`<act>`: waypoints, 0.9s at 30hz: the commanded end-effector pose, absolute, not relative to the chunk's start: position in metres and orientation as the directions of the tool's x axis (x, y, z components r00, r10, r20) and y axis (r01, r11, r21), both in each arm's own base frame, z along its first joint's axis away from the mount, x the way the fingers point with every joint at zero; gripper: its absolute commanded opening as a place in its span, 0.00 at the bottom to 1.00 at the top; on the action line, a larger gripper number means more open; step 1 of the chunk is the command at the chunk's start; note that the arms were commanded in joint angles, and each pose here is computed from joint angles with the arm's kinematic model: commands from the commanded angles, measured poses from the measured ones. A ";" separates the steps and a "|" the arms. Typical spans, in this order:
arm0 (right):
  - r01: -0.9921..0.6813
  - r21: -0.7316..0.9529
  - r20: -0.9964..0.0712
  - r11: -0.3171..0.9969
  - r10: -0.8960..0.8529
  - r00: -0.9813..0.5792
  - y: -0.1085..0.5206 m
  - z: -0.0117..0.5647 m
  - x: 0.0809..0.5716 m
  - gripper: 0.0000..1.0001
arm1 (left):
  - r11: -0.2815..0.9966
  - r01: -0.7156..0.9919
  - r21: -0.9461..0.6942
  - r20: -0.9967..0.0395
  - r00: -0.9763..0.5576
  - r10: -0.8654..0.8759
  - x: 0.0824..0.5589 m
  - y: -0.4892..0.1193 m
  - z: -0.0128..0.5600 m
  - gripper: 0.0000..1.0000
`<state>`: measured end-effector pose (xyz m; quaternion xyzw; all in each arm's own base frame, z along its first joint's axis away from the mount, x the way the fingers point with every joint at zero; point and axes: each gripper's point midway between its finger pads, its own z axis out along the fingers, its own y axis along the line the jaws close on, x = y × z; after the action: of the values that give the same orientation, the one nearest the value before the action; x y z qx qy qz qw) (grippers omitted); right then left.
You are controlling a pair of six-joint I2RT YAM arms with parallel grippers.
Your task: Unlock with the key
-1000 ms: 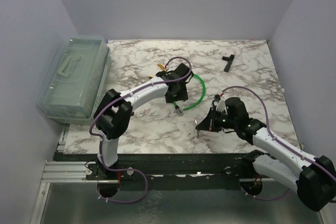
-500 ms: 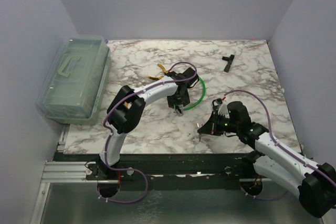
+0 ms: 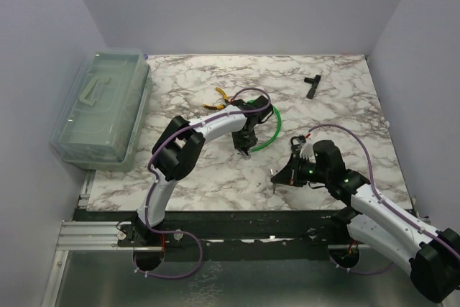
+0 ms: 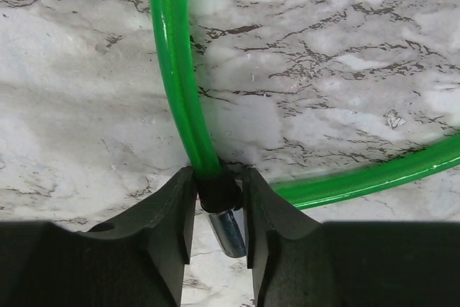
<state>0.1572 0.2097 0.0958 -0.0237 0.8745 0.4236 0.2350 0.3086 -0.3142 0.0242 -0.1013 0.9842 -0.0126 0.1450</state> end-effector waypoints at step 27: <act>-0.260 0.861 -0.329 0.436 0.088 -0.940 0.254 0.097 0.166 0.00 | 0.908 -0.244 -0.341 -0.261 -0.903 -0.341 0.297 -0.330 0.051 0.00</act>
<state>0.1621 0.2368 0.0781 -0.0307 0.8638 0.4724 0.1726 0.2966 -0.3099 0.0288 -0.1424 0.9743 -0.0783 0.1558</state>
